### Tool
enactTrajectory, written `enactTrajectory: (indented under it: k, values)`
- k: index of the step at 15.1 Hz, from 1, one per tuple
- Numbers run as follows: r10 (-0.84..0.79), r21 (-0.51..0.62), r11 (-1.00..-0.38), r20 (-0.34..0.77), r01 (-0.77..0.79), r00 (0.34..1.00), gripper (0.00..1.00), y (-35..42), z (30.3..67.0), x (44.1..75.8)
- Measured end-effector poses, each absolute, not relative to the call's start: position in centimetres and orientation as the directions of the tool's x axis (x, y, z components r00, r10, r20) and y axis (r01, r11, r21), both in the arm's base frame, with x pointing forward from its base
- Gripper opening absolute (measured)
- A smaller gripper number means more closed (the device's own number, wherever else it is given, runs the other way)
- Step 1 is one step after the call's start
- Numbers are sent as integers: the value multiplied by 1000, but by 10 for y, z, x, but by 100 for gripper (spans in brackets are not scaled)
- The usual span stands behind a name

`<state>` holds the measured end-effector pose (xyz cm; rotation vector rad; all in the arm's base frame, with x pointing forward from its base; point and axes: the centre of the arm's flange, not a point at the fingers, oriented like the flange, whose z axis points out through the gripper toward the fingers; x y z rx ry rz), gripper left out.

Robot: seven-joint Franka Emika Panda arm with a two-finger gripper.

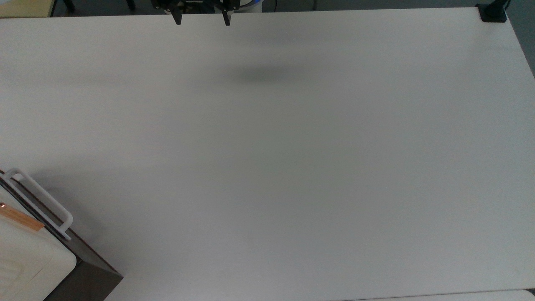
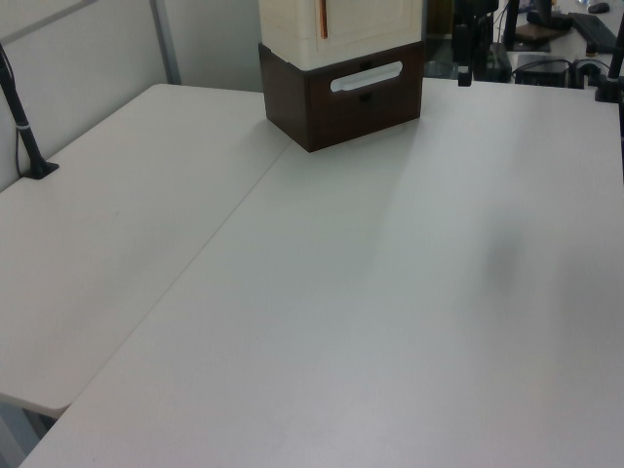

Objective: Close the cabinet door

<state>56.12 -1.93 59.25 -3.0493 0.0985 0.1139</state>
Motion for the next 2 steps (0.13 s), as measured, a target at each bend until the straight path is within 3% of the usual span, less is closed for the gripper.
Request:
enactTrajectory:
  k: [2]
  values:
    - [-61, -86, -994, -76, -67, 995, 100, -19, 593, 561]
